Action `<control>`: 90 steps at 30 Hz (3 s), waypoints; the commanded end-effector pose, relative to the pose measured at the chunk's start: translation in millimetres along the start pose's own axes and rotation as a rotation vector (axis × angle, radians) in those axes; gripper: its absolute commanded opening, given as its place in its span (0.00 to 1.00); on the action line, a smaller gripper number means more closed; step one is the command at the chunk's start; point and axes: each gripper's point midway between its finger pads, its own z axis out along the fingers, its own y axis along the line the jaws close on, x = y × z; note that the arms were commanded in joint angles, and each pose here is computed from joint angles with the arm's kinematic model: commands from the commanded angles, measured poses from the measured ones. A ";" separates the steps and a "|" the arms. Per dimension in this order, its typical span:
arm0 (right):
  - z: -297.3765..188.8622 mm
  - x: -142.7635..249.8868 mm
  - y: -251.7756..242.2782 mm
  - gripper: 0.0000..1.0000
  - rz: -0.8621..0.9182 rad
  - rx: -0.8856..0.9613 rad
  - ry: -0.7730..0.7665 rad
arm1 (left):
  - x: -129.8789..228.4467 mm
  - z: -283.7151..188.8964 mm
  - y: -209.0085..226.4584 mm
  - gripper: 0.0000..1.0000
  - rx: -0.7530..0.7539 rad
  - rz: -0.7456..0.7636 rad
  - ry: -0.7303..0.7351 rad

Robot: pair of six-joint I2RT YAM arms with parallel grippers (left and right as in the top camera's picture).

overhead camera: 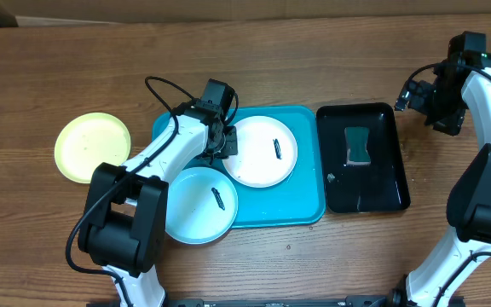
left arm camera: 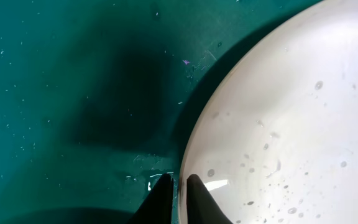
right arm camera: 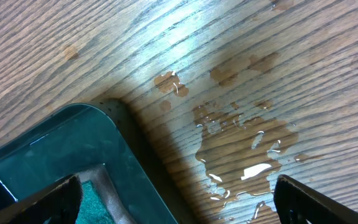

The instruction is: Clean dirty plates on tray and stack at the side

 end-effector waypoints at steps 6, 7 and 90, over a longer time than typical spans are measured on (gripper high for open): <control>-23.6 -11.1 5.6 1.00 -0.003 -0.021 -0.068 | -6.5 -11.2 -3.9 0.19 0.008 0.019 -0.040; -23.6 -11.1 5.7 1.00 -0.003 -0.022 -0.068 | -6.1 -10.8 -3.6 0.18 0.008 0.019 -0.040; 40.5 93.5 92.0 0.93 -0.390 0.134 0.073 | -5.4 -4.3 -4.1 0.20 0.017 0.022 -0.050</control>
